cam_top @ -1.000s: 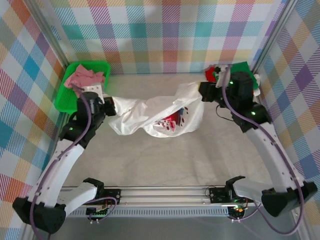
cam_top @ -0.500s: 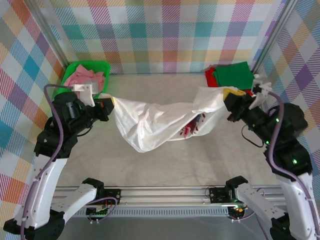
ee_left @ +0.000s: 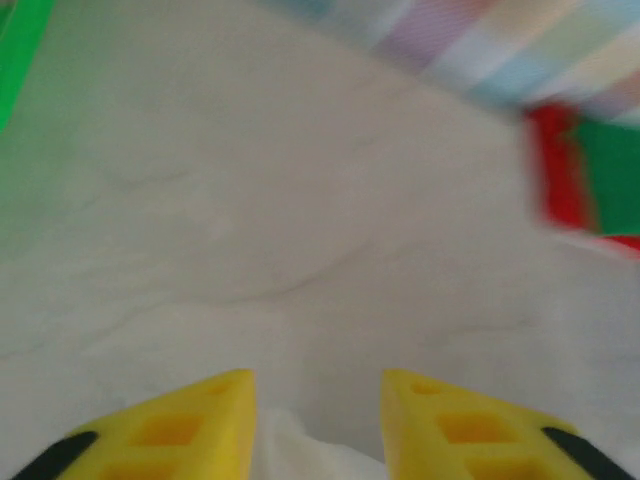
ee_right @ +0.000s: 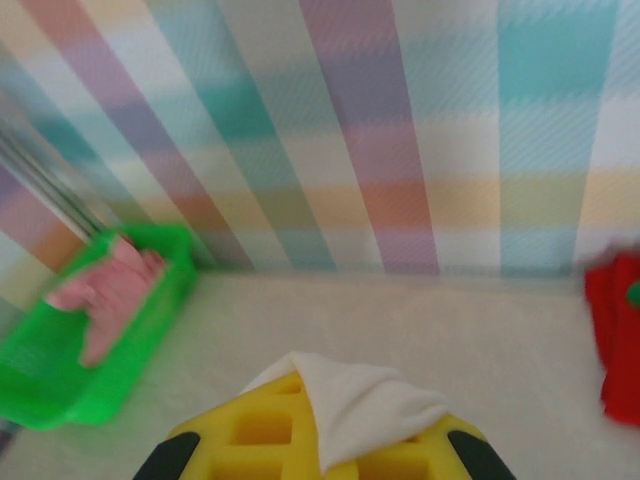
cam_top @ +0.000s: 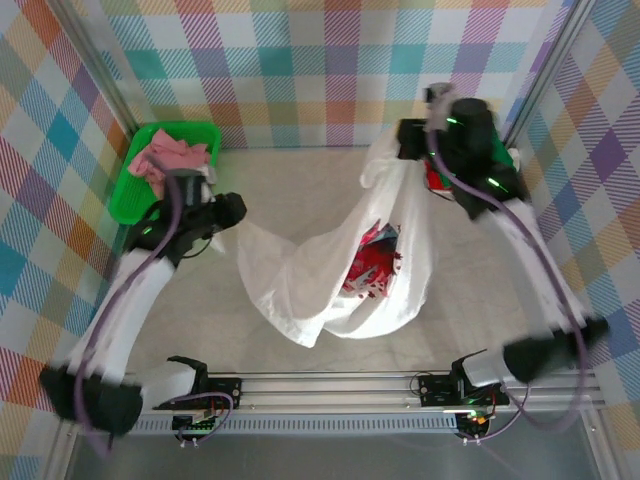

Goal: Fold and stack the t-shirts

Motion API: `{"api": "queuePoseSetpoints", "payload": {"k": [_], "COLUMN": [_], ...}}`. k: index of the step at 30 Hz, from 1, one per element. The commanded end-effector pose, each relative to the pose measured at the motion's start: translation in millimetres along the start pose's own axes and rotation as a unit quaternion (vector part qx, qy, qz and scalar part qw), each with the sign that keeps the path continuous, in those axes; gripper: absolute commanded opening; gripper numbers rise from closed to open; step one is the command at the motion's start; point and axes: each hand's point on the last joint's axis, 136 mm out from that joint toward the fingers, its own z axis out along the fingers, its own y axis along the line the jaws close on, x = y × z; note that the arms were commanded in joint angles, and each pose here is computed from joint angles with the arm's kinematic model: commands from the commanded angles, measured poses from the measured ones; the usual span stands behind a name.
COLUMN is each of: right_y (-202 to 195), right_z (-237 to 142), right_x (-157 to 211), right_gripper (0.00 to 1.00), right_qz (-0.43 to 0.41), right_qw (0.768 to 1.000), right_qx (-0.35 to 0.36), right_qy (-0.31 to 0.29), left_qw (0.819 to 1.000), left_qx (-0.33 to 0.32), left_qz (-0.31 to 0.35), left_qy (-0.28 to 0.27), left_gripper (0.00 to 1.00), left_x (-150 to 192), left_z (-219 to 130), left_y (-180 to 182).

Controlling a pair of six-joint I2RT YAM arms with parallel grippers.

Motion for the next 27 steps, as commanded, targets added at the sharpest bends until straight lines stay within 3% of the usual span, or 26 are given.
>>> {"api": "queuePoseSetpoints", "payload": {"k": [1, 5, 8, 11, 14, 16, 19, 22, 24, 27], "right_y": [-18.8, -16.2, -17.7, -17.2, -16.2, -16.3, -16.0, -17.6, -22.3, -25.3], "right_z": [70.9, 109.0, 120.7, 122.3, 118.5, 116.1, 111.2, 105.1, 101.7, 98.2], "right_x": [44.3, 77.1, 91.6, 96.1, 97.1, 100.3, 104.7, 108.7, 111.9, 115.4], "right_gripper": [0.00, 0.00, 0.00, 0.00, 0.00, 0.00, 0.00, 0.00, 0.00, 0.00], "right_qz": [0.045, 0.078, 0.088, 0.090, 0.094, 0.098, 0.104, 0.105, 0.105, 0.107], "right_qw": [0.997, 0.991, 0.988, 0.987, 0.986, 0.986, 0.984, 0.984, 0.984, 0.984], "right_qx": [0.009, -0.019, -0.023, -0.026, -0.030, -0.030, -0.032, -0.028, -0.017, -0.012], "right_qy": [0.067, 0.108, 0.126, 0.133, 0.134, 0.135, 0.140, 0.140, 0.141, 0.141], "left_qw": [0.994, 0.996, 0.990, 0.976, 0.958, 0.938, 0.907, 0.892, 0.876, 0.863], "left_qx": [-0.106, -0.087, -0.024, 0.100, 0.169, 0.201, 0.222, 0.223, 0.210, 0.159], "left_qz": [-0.011, 0.037, 0.138, 0.181, 0.208, 0.262, 0.339, 0.362, 0.397, 0.430], "left_qy": [-0.010, 0.004, 0.028, 0.065, 0.099, 0.103, 0.117, 0.156, 0.177, 0.213], "left_gripper": [0.47, 0.62, 0.59, 0.58, 0.58, 0.61, 0.65, 0.70, 0.72, 0.72], "left_x": [8.3, 34.0, 70.0, 117.0, 155.5, 179.5, 211.2, 232.6, 255.2, 288.9], "left_z": [21.3, 11.0, 4.3, 8.8, 18.6, 26.2, 41.7, 62.2, 69.4, 79.0], "left_y": [49.5, 35.6, -2.3, -45.1, -77.2, -101.3, -129.4, -149.1, -162.1, -152.5]}}
